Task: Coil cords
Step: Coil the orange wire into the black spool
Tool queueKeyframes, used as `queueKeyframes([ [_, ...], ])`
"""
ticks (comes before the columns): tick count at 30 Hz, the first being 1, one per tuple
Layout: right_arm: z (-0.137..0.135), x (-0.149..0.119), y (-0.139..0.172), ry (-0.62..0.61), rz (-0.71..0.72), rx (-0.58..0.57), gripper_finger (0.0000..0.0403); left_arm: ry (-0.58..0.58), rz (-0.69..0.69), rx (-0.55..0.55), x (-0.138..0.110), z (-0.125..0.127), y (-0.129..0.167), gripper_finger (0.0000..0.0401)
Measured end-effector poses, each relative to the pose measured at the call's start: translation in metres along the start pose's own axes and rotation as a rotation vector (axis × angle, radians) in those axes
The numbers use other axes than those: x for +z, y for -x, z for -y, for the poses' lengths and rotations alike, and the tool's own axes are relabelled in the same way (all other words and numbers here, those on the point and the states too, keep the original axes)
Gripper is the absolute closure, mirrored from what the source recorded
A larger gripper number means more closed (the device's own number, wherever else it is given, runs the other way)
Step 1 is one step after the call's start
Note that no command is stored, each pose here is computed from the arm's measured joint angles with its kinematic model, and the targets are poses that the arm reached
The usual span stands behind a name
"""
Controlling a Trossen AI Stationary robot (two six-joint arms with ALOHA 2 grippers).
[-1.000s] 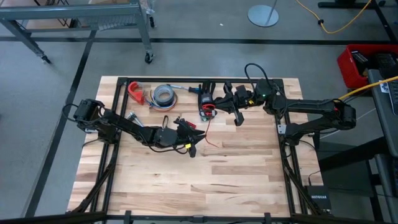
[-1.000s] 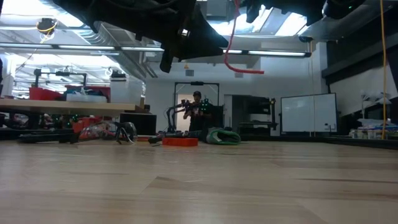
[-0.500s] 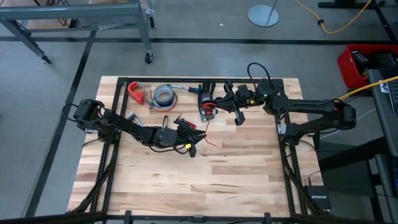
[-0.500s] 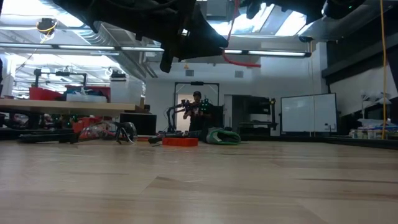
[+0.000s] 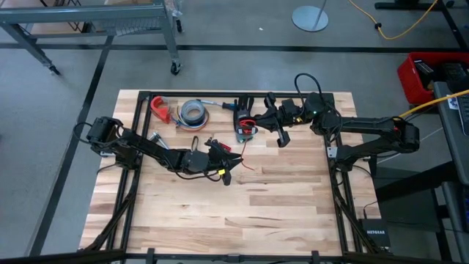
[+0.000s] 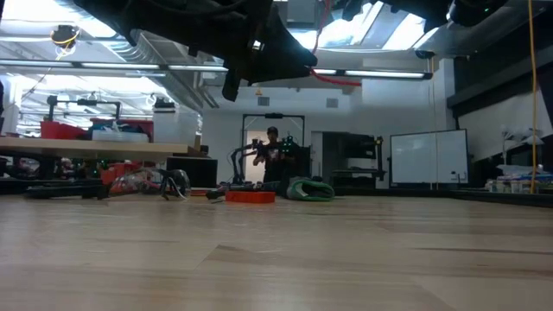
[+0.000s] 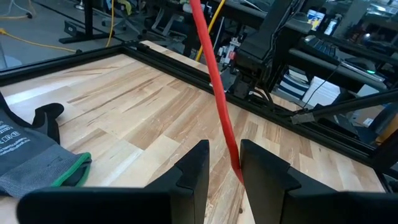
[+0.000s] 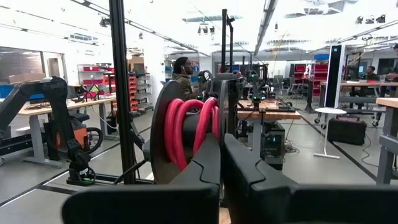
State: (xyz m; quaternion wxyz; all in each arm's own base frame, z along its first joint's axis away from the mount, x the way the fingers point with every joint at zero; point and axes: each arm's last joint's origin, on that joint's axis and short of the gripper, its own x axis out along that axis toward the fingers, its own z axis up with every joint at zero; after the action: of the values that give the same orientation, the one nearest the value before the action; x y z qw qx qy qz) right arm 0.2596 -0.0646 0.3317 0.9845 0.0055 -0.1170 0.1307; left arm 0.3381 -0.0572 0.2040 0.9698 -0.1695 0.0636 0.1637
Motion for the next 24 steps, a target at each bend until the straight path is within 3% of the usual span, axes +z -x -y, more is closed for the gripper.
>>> queueKeyframes([
  [8,0.0,0.0,0.0,0.0,0.0,0.0,0.04,-0.035,0.0,0.0,0.0,0.0,0.0,0.0324],
  [15,-0.0002,-0.0001,0.0,0.0,-0.001,0.006,0.04,-0.035,0.003,0.013,-0.0001,-0.0005,0.0,0.0393],
  [24,-0.0007,-0.0036,0.0002,-0.027,-0.037,0.04,0.04,-0.009,-0.024,0.037,-0.0035,-0.002,0.0003,0.0399],
])
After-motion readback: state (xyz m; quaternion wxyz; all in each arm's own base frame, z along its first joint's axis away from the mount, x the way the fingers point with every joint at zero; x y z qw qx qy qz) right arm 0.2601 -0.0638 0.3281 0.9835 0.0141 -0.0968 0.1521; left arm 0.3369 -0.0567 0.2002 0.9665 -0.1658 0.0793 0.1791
